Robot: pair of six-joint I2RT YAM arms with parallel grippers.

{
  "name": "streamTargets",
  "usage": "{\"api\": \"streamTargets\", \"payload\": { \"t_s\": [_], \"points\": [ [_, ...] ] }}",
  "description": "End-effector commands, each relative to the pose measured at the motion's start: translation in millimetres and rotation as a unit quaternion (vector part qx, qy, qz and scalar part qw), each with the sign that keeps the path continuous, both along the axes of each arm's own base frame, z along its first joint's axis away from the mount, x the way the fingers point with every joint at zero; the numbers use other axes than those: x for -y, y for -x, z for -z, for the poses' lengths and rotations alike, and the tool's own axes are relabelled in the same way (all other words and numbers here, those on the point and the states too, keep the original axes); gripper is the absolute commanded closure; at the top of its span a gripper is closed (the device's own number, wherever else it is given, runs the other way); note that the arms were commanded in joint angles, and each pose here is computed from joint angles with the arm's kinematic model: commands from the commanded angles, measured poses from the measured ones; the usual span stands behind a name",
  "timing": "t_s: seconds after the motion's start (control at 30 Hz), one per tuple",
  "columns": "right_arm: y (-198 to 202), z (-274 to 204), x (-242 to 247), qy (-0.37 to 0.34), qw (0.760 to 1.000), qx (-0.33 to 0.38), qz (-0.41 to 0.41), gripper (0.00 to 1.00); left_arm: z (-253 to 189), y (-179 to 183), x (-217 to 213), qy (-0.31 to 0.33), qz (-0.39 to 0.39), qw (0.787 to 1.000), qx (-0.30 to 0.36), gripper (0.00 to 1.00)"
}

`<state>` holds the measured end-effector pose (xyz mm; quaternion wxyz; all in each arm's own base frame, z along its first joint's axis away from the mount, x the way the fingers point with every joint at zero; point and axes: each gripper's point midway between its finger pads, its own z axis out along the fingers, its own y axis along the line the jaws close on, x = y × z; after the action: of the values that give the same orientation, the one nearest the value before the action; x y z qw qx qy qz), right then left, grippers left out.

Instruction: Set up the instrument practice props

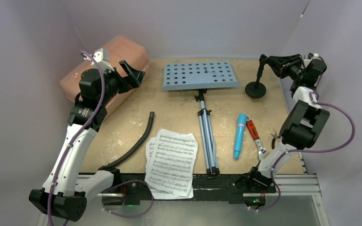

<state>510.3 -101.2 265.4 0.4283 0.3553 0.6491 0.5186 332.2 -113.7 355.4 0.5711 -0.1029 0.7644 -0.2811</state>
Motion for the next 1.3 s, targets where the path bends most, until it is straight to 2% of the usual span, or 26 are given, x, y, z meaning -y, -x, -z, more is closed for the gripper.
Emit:
{"api": "streamTargets", "payload": {
  "t_s": [0.0, 0.3, 0.33, 0.4, 0.53, 0.63, 0.77, 0.93, 1.03, 1.27],
  "points": [
    [11.6, -46.0, 21.6, 0.049, 0.996, 0.066, 0.022, 1.00, -7.4, -3.5, 5.0, 0.020, 0.008, 1.000, 0.016, 0.01],
    [14.7, -21.0, 33.1, 0.069, 0.997, 0.031, 0.023, 1.00, -5.1, -5.4, 9.9, 0.023, 0.020, 0.999, 0.011, 0.00],
    [15.1, -19.1, 33.5, 0.070, 0.997, 0.028, 0.022, 0.97, -5.1, -5.5, 10.0, 0.023, 0.021, 0.999, 0.011, 0.00],
    [16.2, -15.0, 32.5, 0.070, 0.997, 0.023, 0.019, 0.89, -4.6, -5.7, 10.1, 0.022, 0.021, 0.999, 0.010, 0.00],
    [18.2, -8.9, 33.6, 0.079, 0.997, 0.007, 0.023, 0.59, -3.4, -6.3, 8.3, 0.022, 0.015, 1.000, 0.007, 0.00],
    [18.9, -4.8, 38.3, 0.100, 0.994, -0.014, 0.033, 0.44, -2.5, -6.5, 5.6, 0.019, 0.007, 1.000, 0.006, 0.00],
    [20.3, 1.0, 52.7, 0.137, 0.986, -0.062, 0.067, 0.29, -3.0, -5.5, 1.9, 0.014, -0.001, 1.000, 0.007, 0.00],
    [20.1, -11.3, 75.4, 0.183, 0.971, -0.096, 0.118, 0.13, -4.9, -5.3, -2.5, 0.007, -0.011, 1.000, 0.013, 0.01],
    [22.8, -15.4, 97.2, 0.219, 0.953, -0.125, 0.168, 0.03, -5.6, -5.6, -3.2, 0.006, -0.012, 1.000, 0.014, 0.00],
    [36.3, -17.0, 129.2, 0.266, 0.914, -0.189, 0.239, 0.02, -3.6, -8.5, -1.7, 0.005, -0.010, 1.000, 0.011, 0.01]
  ]
}}
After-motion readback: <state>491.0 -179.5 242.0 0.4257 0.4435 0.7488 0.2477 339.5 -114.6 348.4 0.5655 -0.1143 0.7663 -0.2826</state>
